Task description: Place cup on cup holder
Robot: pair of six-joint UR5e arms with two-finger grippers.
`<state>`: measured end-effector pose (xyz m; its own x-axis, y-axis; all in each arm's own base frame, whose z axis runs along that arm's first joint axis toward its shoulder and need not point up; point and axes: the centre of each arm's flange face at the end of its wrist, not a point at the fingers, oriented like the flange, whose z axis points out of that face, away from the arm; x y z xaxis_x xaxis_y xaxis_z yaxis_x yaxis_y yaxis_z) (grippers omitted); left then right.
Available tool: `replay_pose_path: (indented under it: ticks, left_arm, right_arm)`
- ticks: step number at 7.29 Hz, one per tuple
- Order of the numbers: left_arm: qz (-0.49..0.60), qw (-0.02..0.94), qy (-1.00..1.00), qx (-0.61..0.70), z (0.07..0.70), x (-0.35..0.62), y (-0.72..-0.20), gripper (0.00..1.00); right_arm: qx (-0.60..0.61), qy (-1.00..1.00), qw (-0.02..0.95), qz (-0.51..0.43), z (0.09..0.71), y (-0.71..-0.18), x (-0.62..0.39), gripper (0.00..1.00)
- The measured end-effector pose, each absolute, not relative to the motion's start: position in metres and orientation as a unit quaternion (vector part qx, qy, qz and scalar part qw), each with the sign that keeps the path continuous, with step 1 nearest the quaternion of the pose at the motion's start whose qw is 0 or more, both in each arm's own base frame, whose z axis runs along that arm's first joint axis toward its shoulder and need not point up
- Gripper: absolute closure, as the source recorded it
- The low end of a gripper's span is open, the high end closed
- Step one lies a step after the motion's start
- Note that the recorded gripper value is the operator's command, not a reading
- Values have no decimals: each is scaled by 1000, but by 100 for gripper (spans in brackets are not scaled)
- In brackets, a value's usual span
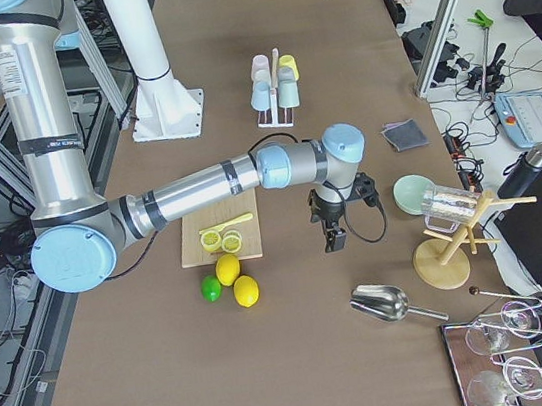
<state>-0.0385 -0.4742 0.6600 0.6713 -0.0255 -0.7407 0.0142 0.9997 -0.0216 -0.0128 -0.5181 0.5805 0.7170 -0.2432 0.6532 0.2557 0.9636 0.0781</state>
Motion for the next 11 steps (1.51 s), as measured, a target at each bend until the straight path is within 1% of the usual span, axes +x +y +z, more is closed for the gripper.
replay_pose_path:
  ticks: [1, 2, 4, 5, 11]
  left_arm:
    - [-13, 914, 405, -7, 661, -40, -466, 2]
    - [-17, 914, 406, -7, 661, -45, -453, 2]
    - [-25, 914, 405, -8, 662, -52, -423, 2]
    - [-26, 914, 405, -9, 662, -52, -419, 2]
    - [-28, 913, 406, -8, 661, -54, -415, 2]
  right_arm:
    - [-18, -366, 922, -123, 613, -507, 19, 0]
    - [-21, -373, 921, -113, 631, -497, 38, 0]
    - [-36, -375, 921, -100, 653, -489, 49, 0]
    - [-45, -378, 920, -95, 664, -486, 50, 0]
    - [-54, -380, 920, -82, 677, -477, 59, 0]
